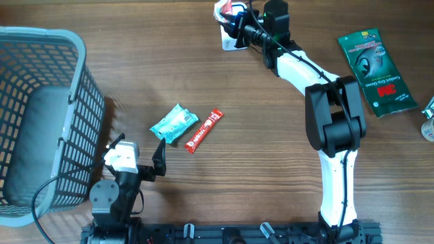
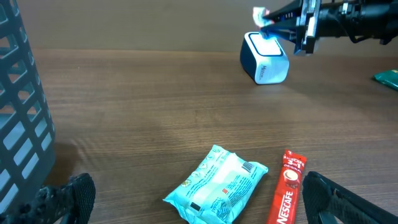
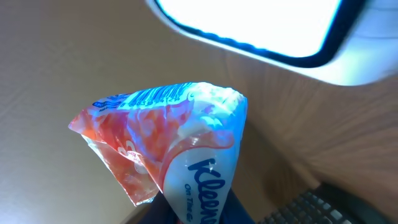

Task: Scan the item barcode
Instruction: 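Carry the tissue pack to the right edge and release it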

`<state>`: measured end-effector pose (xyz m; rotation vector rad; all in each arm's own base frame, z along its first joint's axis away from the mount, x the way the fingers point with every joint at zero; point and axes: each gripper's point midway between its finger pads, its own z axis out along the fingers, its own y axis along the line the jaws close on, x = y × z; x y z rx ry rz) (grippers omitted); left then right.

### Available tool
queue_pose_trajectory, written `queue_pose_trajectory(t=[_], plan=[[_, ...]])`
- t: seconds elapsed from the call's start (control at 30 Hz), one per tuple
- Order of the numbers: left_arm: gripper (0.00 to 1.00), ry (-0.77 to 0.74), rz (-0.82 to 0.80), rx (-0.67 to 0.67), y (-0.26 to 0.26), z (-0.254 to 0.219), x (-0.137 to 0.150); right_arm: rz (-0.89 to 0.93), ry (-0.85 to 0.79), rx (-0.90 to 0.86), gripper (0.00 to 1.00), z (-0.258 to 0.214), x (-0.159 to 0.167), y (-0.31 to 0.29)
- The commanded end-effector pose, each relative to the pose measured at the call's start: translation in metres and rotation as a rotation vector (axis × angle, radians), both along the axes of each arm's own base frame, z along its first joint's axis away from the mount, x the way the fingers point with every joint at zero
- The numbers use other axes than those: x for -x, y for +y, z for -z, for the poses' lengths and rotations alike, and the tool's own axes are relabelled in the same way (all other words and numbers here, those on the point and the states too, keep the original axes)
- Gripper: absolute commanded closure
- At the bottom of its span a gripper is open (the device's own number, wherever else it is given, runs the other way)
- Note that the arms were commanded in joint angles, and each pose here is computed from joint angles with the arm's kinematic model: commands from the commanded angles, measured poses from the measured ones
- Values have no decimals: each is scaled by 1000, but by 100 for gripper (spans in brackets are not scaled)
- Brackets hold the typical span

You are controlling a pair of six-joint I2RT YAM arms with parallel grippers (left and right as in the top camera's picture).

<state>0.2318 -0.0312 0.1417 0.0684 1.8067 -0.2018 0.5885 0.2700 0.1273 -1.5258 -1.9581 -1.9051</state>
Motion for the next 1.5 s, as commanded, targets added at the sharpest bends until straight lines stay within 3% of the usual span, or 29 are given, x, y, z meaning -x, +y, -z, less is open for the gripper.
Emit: queue_pose_trajectory(t=[0.0,0.13,0.23,0.3,0.37,0.53,0.6,0.73,0.83,0.9,0.93,0.97,1.0,1.13,1.23,1.43,1.47], plan=[[0,-1,9,12,-2,0,0,-58,-52,112,96,13,3,-8],[0,-1,9,11,-2,0,0,-51,-72,285,96,-19,16,-46],[0,-1,9,11,-2,0,0,-24,-17,443,96,-58,48,-104],[0,-1,9,12,-2,0,0,48,115,590,96,-57,77,-153],[0,-1,9,11,-2,0,0,230,376,864,96,-45,128,-244],[0,-1,9,12,-2,0,0,571,854,1290,96,-35,230,-399],[0,-1,9,12,-2,0,0,641,954,1357,96,-19,249,-439],[0,-1,9,12,-2,0,0,675,1144,1308,96,52,293,-486],[0,-1,9,11,-2,0,0,582,1218,1341,96,80,324,-515],[0,-1,9,12,-2,0,0,549,1179,1349,95,77,319,-520],[0,-1,9,12,-2,0,0,504,1119,1333,71,75,307,-519],[0,-1,9,12,-2,0,0,427,1024,1306,32,74,289,-513],[0,-1,9,11,-2,0,0,342,921,1275,0,74,272,-506],[0,-1,9,11,-2,0,0,12,455,908,0,57,207,-418],[0,-1,9,11,-2,0,0,-151,350,732,0,43,202,-348],[0,-1,9,11,-2,0,0,-455,236,807,2,45,195,-215],[0,-1,9,11,-2,0,0,-495,168,861,11,47,188,-191]])
